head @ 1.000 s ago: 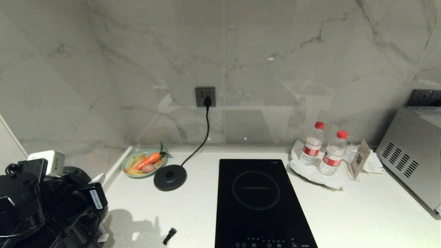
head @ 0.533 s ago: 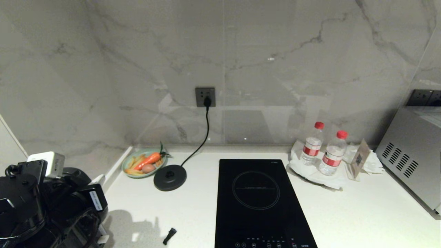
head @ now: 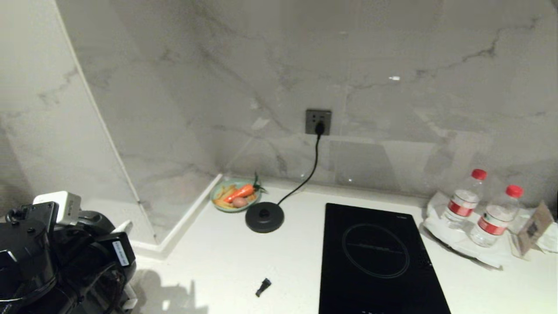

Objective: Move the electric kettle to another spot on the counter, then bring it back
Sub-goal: Place it by the sink

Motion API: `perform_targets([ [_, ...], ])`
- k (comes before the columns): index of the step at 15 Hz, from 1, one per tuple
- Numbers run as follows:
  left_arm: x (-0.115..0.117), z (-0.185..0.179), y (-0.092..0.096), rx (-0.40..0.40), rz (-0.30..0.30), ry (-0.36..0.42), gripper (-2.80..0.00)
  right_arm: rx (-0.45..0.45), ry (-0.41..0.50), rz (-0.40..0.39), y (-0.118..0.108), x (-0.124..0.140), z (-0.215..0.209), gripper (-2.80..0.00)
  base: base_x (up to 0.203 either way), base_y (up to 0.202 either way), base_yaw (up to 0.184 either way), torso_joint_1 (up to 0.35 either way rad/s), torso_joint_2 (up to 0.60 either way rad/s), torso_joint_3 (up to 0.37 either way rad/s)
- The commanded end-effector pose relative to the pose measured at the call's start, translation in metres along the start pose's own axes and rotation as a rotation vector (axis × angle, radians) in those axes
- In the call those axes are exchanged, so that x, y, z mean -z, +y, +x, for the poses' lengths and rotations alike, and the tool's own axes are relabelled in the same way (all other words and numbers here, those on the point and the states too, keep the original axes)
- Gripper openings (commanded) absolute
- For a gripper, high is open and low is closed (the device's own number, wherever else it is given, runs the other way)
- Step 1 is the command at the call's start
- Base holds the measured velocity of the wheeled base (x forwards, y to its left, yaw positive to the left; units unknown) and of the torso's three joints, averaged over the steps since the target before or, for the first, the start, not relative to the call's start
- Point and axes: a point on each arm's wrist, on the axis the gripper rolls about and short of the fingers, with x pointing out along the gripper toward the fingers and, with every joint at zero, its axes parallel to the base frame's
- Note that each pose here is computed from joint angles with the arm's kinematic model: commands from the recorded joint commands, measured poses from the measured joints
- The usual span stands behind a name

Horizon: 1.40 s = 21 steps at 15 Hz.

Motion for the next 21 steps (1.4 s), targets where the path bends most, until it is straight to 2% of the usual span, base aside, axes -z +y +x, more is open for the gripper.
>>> perform_targets([
  [1,-0.001,0.000,0.000,-0.001,-0.005,-0.006,-2.80,0.000,0.000,-0.001,0.000,0.000,0.000,-2.80,-0.003,-0.004,0.180,0.001,0.00,0.001],
  [17,-0.003,0.001,-0.001,-0.001,-0.008,-0.013,-2.80,0.000,0.000,-0.001,0.000,0.000,0.000,-2.80,-0.002,-0.007,0.172,-0.001,0.01,0.004],
  [19,-0.007,0.005,0.004,-0.035,-0.018,-0.027,-2.80,0.000,0.000,-0.001,0.000,0.000,0.000,-2.80,-0.001,-0.003,0.114,-0.005,0.01,0.005],
  [21,-0.014,0.017,0.015,-0.116,-0.036,-0.038,-2.80,0.000,0.000,-0.001,0.000,0.000,0.000,-2.80,0.000,0.000,0.000,0.000,0.00,0.000],
])
